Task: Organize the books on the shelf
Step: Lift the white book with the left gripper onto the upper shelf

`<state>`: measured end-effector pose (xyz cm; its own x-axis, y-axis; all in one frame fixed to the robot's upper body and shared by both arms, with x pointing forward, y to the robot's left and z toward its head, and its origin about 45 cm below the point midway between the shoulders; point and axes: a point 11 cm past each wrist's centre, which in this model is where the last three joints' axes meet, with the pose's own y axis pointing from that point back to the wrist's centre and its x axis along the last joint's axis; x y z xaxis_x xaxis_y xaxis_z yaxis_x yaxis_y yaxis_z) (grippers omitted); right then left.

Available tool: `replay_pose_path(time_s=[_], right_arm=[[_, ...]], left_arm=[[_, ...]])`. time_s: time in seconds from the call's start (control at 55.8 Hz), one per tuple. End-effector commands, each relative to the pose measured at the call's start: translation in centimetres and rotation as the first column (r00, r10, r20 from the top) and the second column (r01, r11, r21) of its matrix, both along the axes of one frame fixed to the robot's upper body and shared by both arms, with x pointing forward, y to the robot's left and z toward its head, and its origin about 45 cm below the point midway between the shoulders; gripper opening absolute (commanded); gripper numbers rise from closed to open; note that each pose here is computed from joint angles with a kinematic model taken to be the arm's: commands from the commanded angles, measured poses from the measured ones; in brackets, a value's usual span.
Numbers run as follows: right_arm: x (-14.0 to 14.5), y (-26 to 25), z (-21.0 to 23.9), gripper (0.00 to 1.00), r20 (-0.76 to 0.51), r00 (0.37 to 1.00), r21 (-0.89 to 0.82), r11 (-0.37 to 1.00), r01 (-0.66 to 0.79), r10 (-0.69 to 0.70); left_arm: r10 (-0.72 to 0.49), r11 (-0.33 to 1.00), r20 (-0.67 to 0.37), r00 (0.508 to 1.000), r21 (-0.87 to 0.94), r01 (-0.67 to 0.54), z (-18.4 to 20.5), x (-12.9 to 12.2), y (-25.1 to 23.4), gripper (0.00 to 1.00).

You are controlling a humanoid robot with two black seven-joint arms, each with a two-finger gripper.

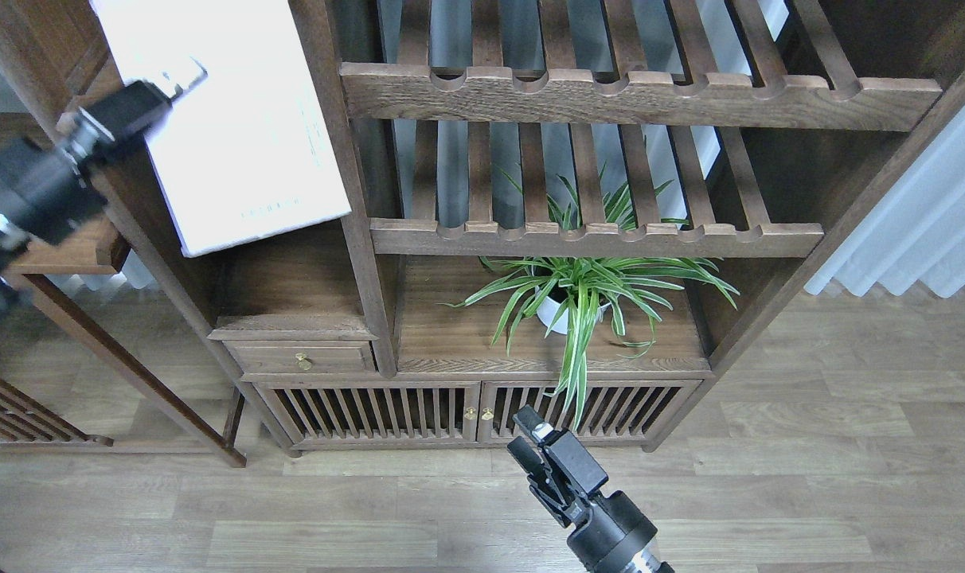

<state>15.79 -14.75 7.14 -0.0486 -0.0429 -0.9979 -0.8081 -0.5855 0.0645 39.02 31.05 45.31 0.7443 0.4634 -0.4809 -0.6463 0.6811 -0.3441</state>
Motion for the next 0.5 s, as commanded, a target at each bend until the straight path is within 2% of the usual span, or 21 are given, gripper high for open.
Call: replay_pose_path(time_s=[0.0,0.251,0.484], right_arm=[[0.0,0.1,-0.2,0.99,-0.004,1.0,0.0,1.0,0.003,-0.003],[0.4,-0.4,-0.2,0.99,0.0,1.0,-0.004,1.0,0.02,-0.02],[0.6,-0.2,0.0,0.99,0.006,1.0,0.0,1.0,0.02,-0.02]], left_arm=[[0.026,0.999,0.089,0.996,0.04,-0.03,4.6,-0.6,1.4,0.0],[0.176,0.937,0.094,0.98,0.289,-0.196,7.8,-2.2,7.7,0.0],[0.266,0.909,0.145,0.953,0.29,-0.298,9.9,-1.8,10.3,0.0]])
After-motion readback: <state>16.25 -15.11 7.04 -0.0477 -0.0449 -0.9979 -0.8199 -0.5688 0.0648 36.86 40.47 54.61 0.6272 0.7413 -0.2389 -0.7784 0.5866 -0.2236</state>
